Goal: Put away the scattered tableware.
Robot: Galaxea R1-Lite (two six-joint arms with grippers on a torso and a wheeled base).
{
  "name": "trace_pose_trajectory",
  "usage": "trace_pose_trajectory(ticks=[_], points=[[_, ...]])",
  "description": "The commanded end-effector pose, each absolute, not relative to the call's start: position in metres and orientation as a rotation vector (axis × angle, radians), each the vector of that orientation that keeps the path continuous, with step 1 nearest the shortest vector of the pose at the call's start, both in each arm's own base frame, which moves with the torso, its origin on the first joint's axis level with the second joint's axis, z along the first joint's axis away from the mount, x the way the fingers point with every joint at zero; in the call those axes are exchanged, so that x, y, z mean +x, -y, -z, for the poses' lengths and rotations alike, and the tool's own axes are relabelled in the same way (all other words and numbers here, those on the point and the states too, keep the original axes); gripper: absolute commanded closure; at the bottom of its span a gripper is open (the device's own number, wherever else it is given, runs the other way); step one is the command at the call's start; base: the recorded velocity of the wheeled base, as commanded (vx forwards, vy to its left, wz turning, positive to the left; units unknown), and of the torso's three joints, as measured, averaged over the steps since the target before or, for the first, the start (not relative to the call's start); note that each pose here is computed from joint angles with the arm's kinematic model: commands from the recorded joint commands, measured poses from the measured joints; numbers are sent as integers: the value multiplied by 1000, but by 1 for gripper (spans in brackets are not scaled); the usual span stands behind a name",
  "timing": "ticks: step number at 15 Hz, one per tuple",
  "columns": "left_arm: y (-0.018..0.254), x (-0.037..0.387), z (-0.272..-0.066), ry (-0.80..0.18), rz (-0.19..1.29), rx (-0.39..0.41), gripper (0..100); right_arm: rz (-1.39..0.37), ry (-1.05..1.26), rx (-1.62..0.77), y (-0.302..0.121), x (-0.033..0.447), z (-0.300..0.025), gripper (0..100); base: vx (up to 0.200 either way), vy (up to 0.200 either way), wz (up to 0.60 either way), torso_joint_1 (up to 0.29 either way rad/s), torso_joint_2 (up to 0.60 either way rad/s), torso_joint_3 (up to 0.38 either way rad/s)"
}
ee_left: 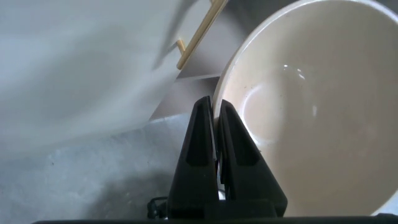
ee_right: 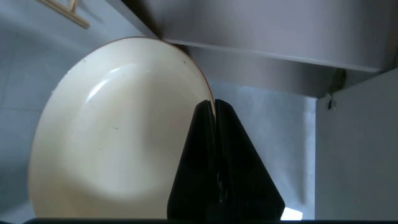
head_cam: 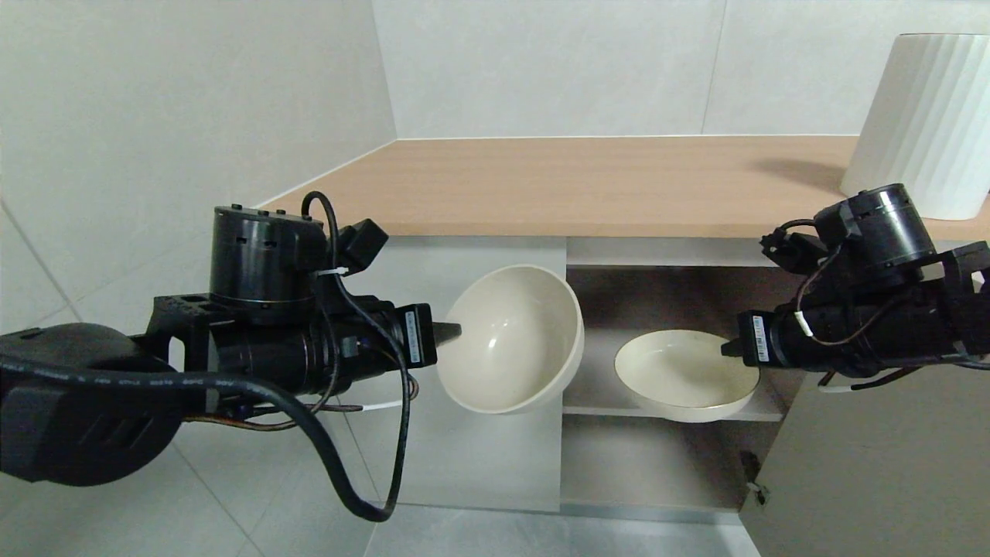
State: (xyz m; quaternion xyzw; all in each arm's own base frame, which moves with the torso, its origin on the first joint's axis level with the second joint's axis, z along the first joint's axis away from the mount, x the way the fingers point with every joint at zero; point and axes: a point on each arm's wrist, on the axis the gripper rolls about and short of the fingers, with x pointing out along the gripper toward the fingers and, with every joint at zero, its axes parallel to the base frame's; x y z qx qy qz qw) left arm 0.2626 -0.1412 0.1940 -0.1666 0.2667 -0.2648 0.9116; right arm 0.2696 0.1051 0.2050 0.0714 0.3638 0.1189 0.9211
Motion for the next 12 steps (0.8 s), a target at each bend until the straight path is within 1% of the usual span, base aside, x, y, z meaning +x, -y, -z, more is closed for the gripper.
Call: trace_pose_trajectory(ticks=[1,5,8,9,10,11,12], points=[[141,263,-194,-551,545,-344,100,-242,-761,143,-106,271,-201,100,0,0,0,-32,85,46],[141,263,-193,-554,546,-343,100,-241,-769,140,-107,272,-199,100,0,0,0,-4,13,12],[145,261,-189,-572,557,-335,100,-225,-788,135,-109,276,-187,100,0,0,0,0,0,0],[148,259,-187,-585,566,-313,100,-214,-811,126,-111,282,-158,100,0,0,0,0,0,0],[150,259,-183,-606,572,-279,100,-212,-798,133,-113,288,-142,100,0,0,0,0,0,0],[154,259,-174,-650,575,-231,100,-209,-747,140,-119,304,-114,100,0,0,0,0,0,0],[157,258,-170,-678,577,-218,100,-185,-707,137,-122,314,-92,100,0,0,0,0,0,0]])
